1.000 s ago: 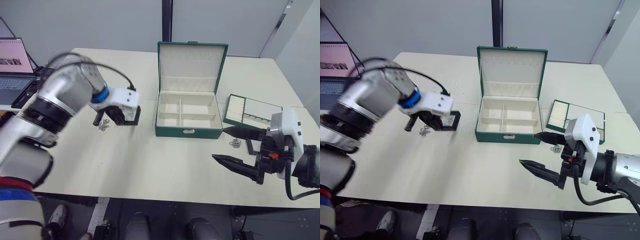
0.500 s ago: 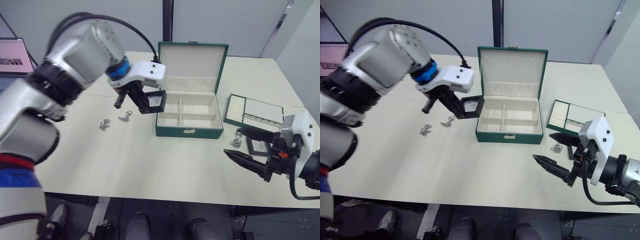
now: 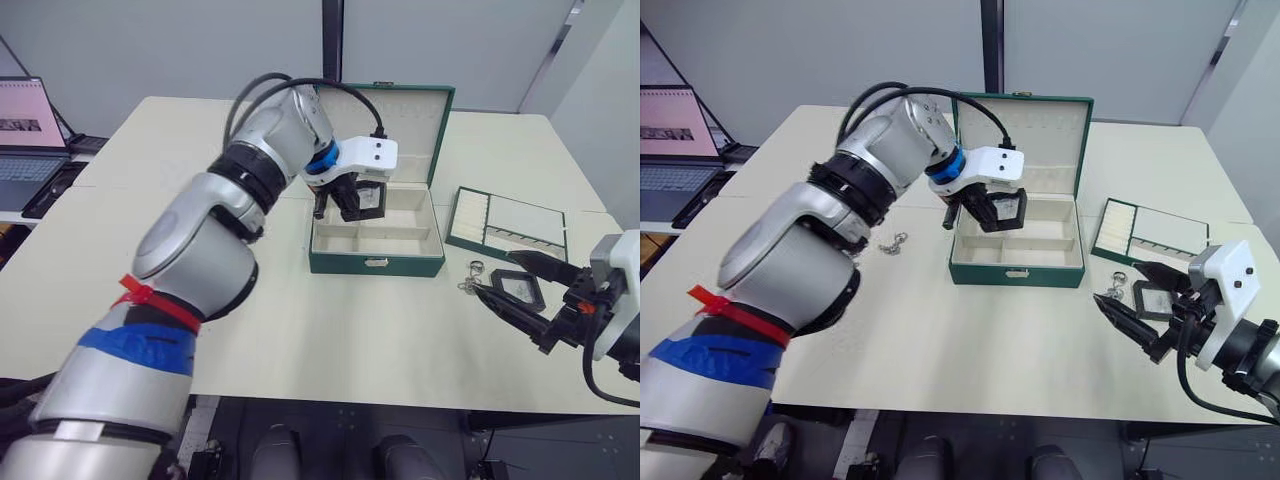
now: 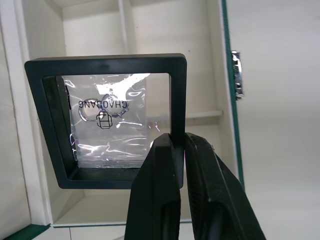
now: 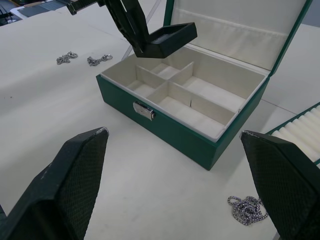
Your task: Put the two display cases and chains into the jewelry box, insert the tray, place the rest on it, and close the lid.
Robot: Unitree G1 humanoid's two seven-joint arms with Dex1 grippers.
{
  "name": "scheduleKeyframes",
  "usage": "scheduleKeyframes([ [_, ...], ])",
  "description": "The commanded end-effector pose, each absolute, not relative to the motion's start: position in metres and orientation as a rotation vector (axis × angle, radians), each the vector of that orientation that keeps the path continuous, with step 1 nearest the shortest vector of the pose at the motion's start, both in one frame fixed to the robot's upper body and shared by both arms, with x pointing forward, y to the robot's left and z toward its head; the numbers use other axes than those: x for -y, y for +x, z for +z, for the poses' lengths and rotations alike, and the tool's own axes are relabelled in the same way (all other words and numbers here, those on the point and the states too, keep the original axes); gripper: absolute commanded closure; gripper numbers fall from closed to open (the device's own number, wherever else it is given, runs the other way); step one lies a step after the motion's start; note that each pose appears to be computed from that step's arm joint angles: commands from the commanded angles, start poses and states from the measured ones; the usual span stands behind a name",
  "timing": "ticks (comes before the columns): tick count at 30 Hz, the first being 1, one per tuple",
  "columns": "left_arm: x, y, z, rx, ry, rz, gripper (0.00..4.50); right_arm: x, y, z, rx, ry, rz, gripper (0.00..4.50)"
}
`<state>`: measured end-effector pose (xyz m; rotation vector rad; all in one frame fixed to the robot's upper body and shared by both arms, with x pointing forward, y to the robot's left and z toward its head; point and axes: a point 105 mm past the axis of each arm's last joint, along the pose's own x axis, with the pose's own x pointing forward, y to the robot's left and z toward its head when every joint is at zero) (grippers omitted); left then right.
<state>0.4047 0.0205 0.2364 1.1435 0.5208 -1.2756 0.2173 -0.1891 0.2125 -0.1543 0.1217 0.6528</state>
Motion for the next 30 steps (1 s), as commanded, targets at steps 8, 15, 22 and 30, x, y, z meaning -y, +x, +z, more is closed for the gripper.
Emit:
scheduleKeyframes([
  [8, 0.011, 0.422, 0.237, -0.314, 1.186, -1.138, 4.48, 0.187, 0.211, 0.221, -0.085, -0.185, 0.637, 0.00],
  [15, 0.021, 0.425, 0.218, -0.289, 1.171, -1.113, 4.48, 0.192, 0.210, 0.221, -0.088, -0.188, 0.595, 0.00],
  [22, 0.025, 0.426, 0.205, -0.292, 1.156, -1.101, 4.48, 0.193, 0.205, 0.223, -0.094, -0.183, 0.577, 0.00],
  [30, 0.026, 0.429, 0.199, -0.270, 1.151, -1.072, 4.48, 0.196, 0.201, 0.225, -0.093, -0.162, 0.534, 0.00],
])
